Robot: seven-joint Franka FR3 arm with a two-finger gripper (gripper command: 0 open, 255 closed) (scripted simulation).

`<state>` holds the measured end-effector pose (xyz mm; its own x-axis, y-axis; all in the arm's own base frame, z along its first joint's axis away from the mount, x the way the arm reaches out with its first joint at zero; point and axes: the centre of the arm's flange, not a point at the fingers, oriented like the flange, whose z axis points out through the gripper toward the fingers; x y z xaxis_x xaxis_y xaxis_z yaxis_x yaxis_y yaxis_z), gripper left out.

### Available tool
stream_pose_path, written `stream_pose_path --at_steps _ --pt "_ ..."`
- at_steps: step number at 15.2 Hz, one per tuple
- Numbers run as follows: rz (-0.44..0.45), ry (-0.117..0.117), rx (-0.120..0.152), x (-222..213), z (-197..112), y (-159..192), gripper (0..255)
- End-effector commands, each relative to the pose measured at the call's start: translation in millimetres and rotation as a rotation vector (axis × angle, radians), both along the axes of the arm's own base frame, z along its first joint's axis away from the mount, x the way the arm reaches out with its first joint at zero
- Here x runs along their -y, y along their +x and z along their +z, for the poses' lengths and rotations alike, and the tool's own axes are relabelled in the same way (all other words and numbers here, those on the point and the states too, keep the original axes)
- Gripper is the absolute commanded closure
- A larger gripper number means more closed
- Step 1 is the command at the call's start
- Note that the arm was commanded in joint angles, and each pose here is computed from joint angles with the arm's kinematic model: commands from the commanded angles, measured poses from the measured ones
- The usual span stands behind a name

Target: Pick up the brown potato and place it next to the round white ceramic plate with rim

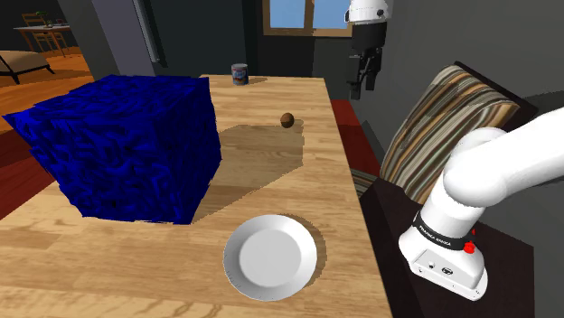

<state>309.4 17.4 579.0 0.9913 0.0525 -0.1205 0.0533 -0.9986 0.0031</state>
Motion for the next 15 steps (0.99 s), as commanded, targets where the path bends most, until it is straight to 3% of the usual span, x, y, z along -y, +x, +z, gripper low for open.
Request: stream_pose_path --at_steps 1,15 --pt "0.0 0.0 0.0 0 0 0 0" --pt "-0.273 -0.08 -0.058 9 -78 177 0"
